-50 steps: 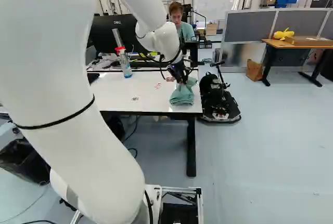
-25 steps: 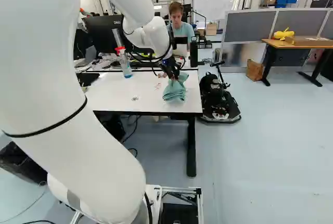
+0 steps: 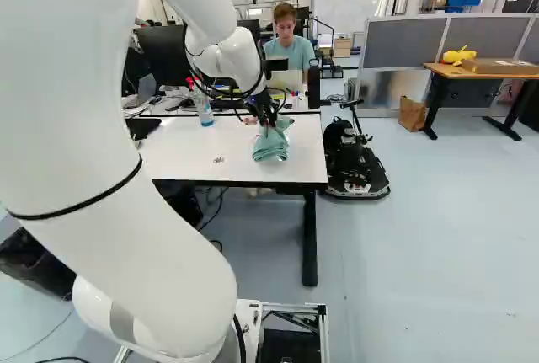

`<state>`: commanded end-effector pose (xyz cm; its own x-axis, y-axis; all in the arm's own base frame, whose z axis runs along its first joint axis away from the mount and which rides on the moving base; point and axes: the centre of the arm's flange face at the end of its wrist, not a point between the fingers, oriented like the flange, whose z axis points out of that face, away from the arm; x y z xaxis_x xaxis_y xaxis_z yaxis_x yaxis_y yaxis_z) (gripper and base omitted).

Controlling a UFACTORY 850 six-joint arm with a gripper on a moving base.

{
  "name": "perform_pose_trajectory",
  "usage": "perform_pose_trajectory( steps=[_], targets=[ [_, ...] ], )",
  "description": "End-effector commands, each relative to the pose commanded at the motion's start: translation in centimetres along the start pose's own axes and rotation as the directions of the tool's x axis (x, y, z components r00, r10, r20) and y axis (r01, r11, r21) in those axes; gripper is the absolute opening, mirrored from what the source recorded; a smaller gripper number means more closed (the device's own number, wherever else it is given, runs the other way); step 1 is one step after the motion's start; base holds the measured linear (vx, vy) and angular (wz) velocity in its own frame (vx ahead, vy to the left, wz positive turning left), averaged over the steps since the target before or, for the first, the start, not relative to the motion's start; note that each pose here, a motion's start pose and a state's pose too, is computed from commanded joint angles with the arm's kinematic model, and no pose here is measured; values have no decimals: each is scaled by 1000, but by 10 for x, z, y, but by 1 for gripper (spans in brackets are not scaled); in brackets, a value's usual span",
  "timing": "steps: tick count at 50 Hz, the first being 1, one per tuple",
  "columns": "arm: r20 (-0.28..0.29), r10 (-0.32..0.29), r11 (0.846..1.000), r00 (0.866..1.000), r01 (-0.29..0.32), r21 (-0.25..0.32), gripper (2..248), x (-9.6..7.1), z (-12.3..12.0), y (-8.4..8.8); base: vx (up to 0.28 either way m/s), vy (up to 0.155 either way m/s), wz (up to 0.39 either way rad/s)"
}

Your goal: Clean the table with the green towel

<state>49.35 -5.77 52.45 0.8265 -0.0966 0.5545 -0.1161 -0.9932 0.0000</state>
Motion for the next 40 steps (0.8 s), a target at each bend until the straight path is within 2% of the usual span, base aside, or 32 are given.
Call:
perform_pose_trajectory(
  steps=[22, 40],
  targets=[
    [-7, -53, 998, 999, 53, 35, 42, 26, 17, -34, 0, 0, 0],
    [-16, -57, 998, 998, 57, 38, 42, 51, 35, -39, 0, 0, 0]
  ],
)
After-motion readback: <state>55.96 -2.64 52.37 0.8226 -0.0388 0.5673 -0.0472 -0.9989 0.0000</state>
